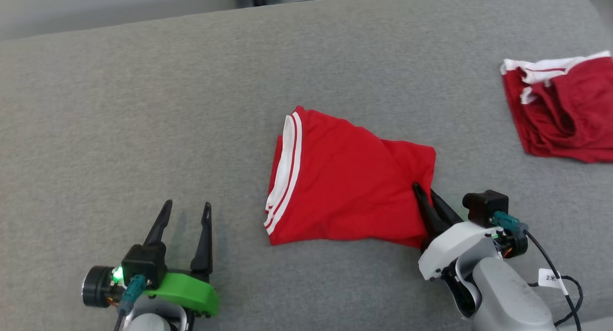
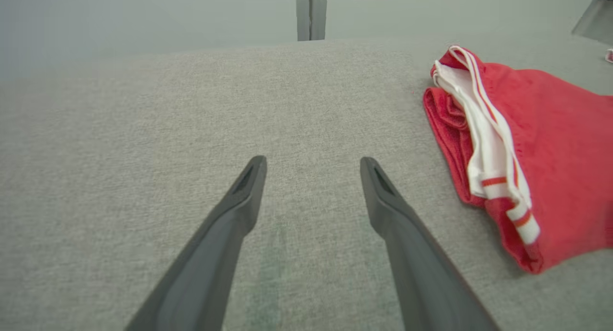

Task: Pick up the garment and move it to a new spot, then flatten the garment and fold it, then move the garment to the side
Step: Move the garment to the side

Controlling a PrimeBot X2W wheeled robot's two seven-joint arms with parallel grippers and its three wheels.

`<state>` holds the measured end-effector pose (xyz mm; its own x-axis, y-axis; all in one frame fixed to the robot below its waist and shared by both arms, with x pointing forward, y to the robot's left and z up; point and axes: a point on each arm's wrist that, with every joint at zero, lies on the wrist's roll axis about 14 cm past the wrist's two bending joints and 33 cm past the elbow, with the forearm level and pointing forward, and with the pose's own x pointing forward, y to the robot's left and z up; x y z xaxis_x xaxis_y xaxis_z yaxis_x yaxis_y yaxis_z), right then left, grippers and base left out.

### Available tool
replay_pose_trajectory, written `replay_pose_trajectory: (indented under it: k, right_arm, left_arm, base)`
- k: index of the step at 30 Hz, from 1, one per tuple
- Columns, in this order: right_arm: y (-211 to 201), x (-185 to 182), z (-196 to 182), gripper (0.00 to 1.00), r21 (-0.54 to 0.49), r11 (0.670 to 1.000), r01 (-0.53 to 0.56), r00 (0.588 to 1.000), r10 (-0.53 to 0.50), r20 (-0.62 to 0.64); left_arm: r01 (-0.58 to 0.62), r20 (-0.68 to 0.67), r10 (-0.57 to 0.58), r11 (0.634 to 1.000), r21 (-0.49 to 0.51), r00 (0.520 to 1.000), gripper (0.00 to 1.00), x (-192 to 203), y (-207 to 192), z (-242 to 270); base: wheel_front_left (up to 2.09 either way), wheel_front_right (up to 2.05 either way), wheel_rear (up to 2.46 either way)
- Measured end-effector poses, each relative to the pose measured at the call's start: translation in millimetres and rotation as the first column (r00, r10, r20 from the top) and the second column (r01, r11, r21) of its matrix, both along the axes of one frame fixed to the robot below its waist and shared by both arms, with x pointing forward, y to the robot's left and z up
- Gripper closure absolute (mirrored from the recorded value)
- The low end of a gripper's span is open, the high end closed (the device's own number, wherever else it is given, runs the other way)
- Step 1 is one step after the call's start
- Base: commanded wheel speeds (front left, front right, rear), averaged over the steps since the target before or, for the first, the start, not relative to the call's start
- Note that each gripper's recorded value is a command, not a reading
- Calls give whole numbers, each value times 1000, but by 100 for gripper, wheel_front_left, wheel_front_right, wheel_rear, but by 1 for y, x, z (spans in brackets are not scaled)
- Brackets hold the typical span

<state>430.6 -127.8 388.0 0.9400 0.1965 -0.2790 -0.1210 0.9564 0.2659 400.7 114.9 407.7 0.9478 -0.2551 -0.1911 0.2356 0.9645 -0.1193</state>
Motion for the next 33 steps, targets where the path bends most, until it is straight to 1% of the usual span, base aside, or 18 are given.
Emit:
replay_pose_trajectory:
  k: [5, 8, 11, 14, 18, 22, 25, 27, 30, 32, 33]
  right_arm:
    - [-51, -29, 1, 100, -9, 989, 149, 989, -150, -14]
    - [-79, -49, 3, 100, -16, 972, 236, 972, -236, -18]
    - [-105, -71, 5, 100, -24, 947, 320, 947, -321, -20]
    - [-126, -89, 8, 100, -38, 922, 386, 922, -387, -18]
    - [-142, -97, 14, 100, -68, 905, 421, 907, -422, 0]
    - [-152, -75, 31, 100, -123, 906, 405, 914, -401, 60]
    - [-157, -47, 50, 100, -186, 908, 375, 926, -357, 124]
    - [-161, -21, 68, 100, -244, 902, 355, 931, -318, 178]
    - [-168, 15, 88, 100, -339, 879, 334, 936, -267, 230]
    - [-176, 36, 103, 100, -395, 857, 331, 936, -243, 256]
    - [-183, 47, 110, 100, -428, 840, 334, 935, -235, 267]
  left_arm:
    - [172, 36, -171, 985, -26, 985, 0, 14, -57, 6]
    - [268, 45, -266, 962, -45, 963, 0, 15, -91, 7]
    - [361, 50, -359, 930, -62, 932, 0, 12, -124, 7]
    - [430, 52, -427, 899, -78, 903, 0, 8, -149, 6]
    - [475, 45, -473, 875, -87, 880, 0, 6, -165, 1]
    - [477, 28, -476, 875, -85, 879, 0, 8, -162, -7]
    - [460, 19, -460, 885, -74, 888, 0, 11, -152, -12]
    - [443, 13, -443, 894, -67, 896, 0, 15, -143, -15]
    - [418, 8, -418, 907, -62, 908, 0, 21, -132, -18]
    - [405, 3, -406, 912, -59, 914, 0, 24, -126, -22]
    - [398, 1, -399, 916, -56, 917, 0, 26, -123, -23]
  base:
    - [0, 0, 0]
    - [0, 0, 0]
    - [0, 0, 0]
    - [0, 0, 0]
    - [0, 0, 0]
    - [0, 0, 0]
    - [0, 0, 0]
    - [0, 0, 0]
    - [0, 0, 0]
    - [0, 0, 0]
    - [0, 0, 0]
